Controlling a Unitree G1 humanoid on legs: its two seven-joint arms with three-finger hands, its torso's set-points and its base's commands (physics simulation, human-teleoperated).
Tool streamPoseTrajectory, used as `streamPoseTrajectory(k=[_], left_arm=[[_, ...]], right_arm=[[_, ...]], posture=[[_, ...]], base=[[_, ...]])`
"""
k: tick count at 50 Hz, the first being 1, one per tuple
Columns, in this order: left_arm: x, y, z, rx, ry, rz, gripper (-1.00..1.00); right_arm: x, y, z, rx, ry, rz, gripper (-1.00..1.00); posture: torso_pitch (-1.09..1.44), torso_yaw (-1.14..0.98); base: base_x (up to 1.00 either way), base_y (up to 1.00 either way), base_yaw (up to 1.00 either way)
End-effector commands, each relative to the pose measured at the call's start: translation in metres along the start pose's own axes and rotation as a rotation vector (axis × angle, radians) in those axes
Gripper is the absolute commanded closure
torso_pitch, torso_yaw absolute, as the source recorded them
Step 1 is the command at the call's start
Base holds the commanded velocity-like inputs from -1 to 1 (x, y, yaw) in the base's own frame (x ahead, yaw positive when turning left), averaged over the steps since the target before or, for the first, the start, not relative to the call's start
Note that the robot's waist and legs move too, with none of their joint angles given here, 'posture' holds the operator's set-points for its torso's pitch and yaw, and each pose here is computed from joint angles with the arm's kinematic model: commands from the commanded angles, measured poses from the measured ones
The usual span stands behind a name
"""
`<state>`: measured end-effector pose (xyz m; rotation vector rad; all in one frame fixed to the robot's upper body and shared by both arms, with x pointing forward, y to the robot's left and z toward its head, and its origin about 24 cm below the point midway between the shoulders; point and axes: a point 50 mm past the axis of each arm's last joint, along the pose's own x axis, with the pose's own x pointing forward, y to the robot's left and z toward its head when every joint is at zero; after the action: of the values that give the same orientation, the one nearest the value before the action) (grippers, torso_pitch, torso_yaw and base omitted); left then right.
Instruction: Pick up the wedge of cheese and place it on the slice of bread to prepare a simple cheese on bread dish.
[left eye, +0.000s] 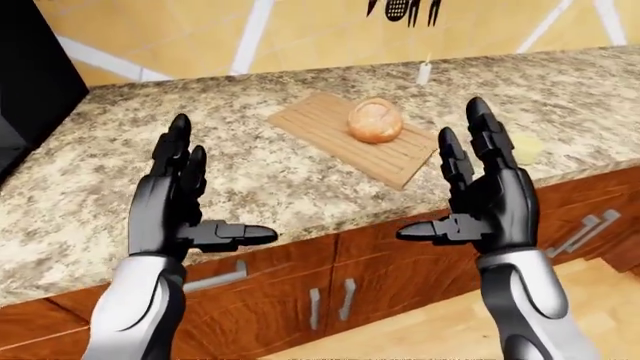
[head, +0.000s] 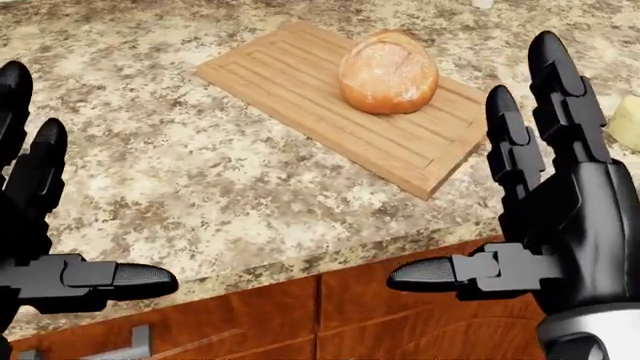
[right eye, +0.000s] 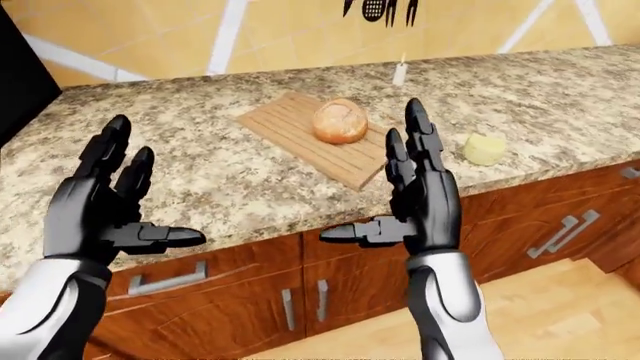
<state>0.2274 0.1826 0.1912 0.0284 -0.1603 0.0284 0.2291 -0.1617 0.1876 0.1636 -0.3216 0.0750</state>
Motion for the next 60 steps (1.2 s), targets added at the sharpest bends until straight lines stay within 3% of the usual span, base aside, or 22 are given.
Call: streamPoseTrajectory(k=[1,30,60], left_arm=[[-0.002,-0.005,0.0135,0.002,-0.085,-0.028,-1.0],[-0.0042,-0.0036,0.0172,-0.003,-0.09,-0.019,-1.0],[-0.0048,-0.0031,0.0224,-0.001,-0.105,-0.018,-1.0]], right_arm=[[0.0005,-0.0021,0.0088,-0.02,-0.053,-0.011,-1.0],[0.0038,0.0016,0.0111,-0.029,-0.058,0.009,-1.0],[0.0019,0.0022,0.015,-0.031,-0.067,0.009,-1.0]], posture=[[0.0,0.0],[0.0,0.0],[0.0,0.0]], base=[[-0.08,-0.82,0.0],[0.16,-0.11,0.0],[0.31,-0.41,0.0]])
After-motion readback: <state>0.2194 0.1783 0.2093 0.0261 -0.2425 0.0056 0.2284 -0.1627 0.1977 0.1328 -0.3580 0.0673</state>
